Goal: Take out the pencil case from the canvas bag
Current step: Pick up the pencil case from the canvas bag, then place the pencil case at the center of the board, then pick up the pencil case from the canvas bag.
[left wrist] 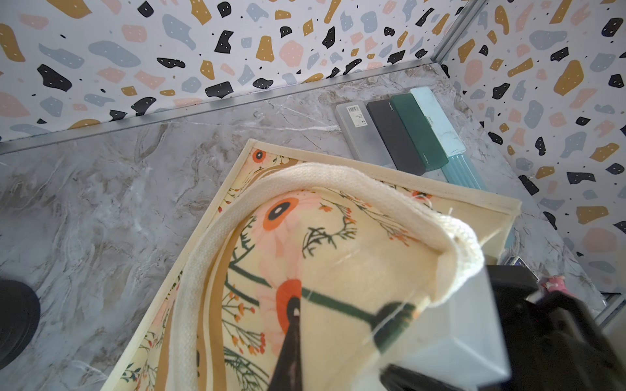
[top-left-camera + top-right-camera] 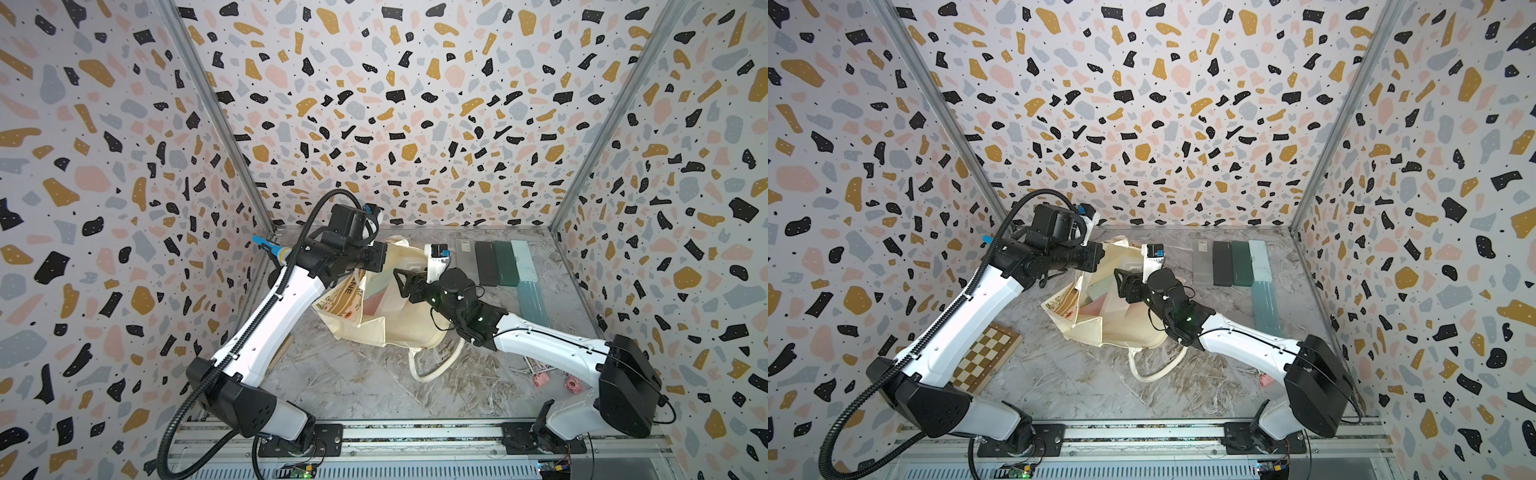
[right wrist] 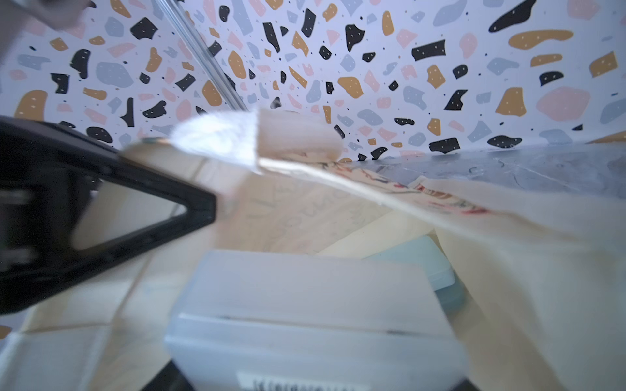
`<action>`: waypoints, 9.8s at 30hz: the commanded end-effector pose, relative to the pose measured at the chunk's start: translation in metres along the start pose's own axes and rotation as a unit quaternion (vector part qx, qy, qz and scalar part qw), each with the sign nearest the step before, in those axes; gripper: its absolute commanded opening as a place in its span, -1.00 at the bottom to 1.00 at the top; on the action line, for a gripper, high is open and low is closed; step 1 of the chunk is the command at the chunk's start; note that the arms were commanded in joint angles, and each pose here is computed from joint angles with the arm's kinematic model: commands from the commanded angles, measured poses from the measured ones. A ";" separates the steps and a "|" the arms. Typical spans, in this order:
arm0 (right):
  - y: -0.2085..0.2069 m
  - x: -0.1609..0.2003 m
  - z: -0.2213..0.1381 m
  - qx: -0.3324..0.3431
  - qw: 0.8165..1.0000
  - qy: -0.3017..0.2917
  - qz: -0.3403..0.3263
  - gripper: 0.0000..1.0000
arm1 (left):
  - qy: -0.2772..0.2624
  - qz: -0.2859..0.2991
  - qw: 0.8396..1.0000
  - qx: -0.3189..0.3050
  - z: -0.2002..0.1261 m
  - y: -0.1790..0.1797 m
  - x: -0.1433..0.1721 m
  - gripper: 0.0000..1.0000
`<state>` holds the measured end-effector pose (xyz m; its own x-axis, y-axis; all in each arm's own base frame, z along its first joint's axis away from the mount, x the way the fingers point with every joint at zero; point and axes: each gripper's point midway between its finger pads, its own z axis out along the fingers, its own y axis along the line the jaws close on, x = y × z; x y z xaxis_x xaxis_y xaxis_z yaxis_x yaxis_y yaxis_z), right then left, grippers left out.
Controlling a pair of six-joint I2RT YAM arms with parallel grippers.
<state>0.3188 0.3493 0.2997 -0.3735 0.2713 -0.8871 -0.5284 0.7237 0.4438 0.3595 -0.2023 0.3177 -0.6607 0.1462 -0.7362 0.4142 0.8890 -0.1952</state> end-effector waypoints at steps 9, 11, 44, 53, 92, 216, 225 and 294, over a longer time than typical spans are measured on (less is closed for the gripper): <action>0.027 -0.077 -0.066 -0.047 0.993 -0.086 -0.069 0.13 | -0.012 -0.022 0.999 -0.027 -0.001 0.020 -0.021 -1.00; 0.024 -0.087 -0.078 -0.041 0.992 -0.093 -0.076 0.13 | -0.010 -0.029 0.998 -0.048 -0.001 0.029 -0.024 -1.00; -0.247 0.003 -0.126 0.319 0.911 0.261 -0.029 0.12 | -0.114 -0.039 0.992 -0.024 -0.028 0.033 -0.085 -1.00; -0.308 0.043 -0.109 0.387 0.862 0.327 -0.026 0.13 | -0.105 -0.040 0.993 -0.030 -0.032 0.039 -0.064 -1.00; -0.325 0.113 -0.116 0.423 0.833 0.354 -0.024 0.58 | -0.126 -0.092 0.986 0.065 -0.048 0.032 -0.057 -1.00; -0.086 0.181 0.070 0.182 0.870 0.335 0.313 0.99 | -0.037 -0.086 0.991 0.094 -0.023 -0.029 -0.001 -1.00; -0.090 0.197 0.078 0.185 0.850 0.350 0.349 0.99 | -0.032 -0.076 0.991 0.104 -0.025 -0.041 0.004 -1.00; -0.011 -0.034 -0.040 0.049 0.997 -0.015 0.062 0.12 | -0.020 -0.025 0.999 0.044 -0.005 -0.022 0.012 -1.00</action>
<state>0.3121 0.3175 0.3004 -0.4926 0.3580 -0.7932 -0.3548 0.7497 0.5587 0.3316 -0.2200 0.3072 -0.6774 0.0909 -0.7300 0.4407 0.8447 -0.3037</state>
